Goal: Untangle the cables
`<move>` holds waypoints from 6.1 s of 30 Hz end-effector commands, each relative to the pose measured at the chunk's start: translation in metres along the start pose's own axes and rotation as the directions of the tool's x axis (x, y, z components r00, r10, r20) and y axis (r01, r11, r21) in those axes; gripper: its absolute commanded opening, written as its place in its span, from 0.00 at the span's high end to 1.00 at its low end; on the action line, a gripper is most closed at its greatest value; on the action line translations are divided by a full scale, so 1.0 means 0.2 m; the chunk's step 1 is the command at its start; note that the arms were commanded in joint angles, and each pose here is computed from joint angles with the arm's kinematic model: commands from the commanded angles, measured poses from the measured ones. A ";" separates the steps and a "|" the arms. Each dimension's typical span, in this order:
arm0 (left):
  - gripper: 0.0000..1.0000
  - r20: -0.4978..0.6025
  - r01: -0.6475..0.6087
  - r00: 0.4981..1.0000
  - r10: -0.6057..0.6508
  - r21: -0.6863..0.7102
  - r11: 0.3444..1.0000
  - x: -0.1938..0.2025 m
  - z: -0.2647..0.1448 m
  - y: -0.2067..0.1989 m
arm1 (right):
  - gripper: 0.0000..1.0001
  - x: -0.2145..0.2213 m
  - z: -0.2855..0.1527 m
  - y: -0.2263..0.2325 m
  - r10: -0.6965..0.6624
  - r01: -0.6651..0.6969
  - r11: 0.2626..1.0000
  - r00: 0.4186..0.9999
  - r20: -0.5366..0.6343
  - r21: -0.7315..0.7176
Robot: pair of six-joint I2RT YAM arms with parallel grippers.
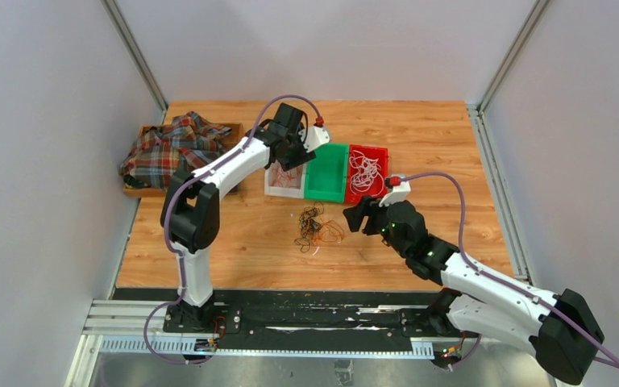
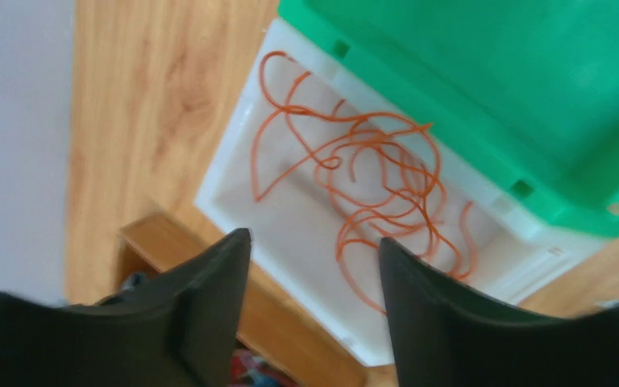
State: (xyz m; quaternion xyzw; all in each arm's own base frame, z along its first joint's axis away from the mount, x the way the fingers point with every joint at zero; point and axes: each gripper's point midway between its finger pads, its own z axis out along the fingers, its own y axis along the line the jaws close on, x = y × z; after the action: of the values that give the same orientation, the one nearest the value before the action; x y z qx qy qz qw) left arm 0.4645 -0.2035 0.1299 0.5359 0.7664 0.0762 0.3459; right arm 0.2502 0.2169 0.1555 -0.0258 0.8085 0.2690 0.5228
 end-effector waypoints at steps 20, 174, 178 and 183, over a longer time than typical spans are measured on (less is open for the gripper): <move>0.02 0.170 0.103 0.965 -0.201 0.458 0.883 -0.15 -0.63 -0.46 | 0.37 0.46 0.11 -0.01 0.023 -0.006 0.999 0.853 -0.522 0.033; 1.00 0.883 0.131 0.352 0.310 -0.374 0.918 -1.02 -2.72 0.24 | 0.66 0.49 0.30 0.80 -0.239 -0.068 0.784 0.884 -0.401 -0.617; 1.00 0.883 0.205 0.291 0.368 -0.433 0.878 -1.03 -2.87 0.32 | 0.67 0.56 0.32 0.74 -0.241 -0.074 0.812 0.861 -0.448 -0.578; 1.00 0.842 0.368 0.228 0.489 -0.540 0.757 -1.02 -3.11 0.48 | 0.66 0.68 0.32 0.67 -0.243 -0.073 0.845 0.830 -0.503 -0.530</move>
State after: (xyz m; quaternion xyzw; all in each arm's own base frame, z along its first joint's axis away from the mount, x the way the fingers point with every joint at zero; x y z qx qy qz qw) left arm 0.2065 -0.2138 0.6736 0.4231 0.3455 -0.0497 0.8362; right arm 0.2095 0.4008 0.1046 -0.2809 0.7913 0.4683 0.2749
